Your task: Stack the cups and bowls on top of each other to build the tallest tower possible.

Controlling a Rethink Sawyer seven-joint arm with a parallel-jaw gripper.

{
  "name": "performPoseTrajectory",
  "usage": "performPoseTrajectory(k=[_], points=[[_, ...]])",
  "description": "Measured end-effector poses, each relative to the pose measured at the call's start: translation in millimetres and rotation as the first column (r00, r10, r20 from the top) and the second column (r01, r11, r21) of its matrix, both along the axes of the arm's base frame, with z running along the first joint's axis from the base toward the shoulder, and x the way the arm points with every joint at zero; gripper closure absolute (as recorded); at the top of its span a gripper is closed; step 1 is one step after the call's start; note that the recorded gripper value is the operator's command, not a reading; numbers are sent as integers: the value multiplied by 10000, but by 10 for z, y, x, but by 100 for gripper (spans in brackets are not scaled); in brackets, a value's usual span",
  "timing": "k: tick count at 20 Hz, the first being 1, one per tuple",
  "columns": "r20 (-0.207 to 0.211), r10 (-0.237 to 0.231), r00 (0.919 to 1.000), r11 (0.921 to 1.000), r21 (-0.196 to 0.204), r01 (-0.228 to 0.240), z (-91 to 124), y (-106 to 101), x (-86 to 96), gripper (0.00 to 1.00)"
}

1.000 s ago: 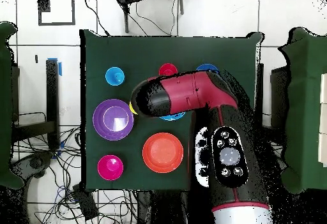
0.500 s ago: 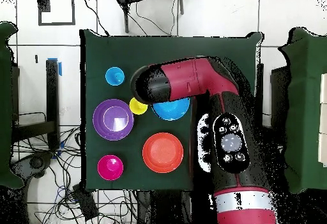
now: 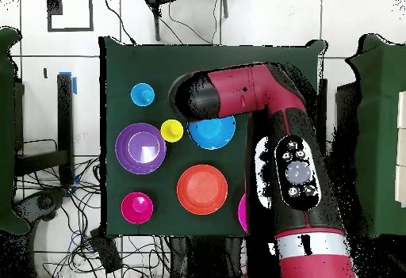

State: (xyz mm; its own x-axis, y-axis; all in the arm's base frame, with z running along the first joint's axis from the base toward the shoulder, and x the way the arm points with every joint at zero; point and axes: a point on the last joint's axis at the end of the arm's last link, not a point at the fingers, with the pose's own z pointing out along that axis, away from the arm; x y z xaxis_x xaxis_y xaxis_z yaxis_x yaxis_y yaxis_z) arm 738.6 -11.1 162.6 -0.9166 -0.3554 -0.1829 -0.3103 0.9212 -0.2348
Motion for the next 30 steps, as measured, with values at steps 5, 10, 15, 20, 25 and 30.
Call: performPoseTrajectory(k=[5, 10, 15, 20, 25, 30], points=[[28, -95, 10000, 9999, 120, 95, -84, -58, 77, 0], [-129, -156, 9998, 9995, 285, 159, -262, -84, 98, 0], [-370, -179, 9992, 9985, 511, 198, -464, -88, 74, 0], [-582, -195, 9981, 9970, 737, 237, -639, -98, 43, 0], [-805, -75, 9967, 9965, 821, 141, -827, -76, -11, 0], [-892, 100, 9960, 9969, 783, -30, -929, -53, -44, 0]])
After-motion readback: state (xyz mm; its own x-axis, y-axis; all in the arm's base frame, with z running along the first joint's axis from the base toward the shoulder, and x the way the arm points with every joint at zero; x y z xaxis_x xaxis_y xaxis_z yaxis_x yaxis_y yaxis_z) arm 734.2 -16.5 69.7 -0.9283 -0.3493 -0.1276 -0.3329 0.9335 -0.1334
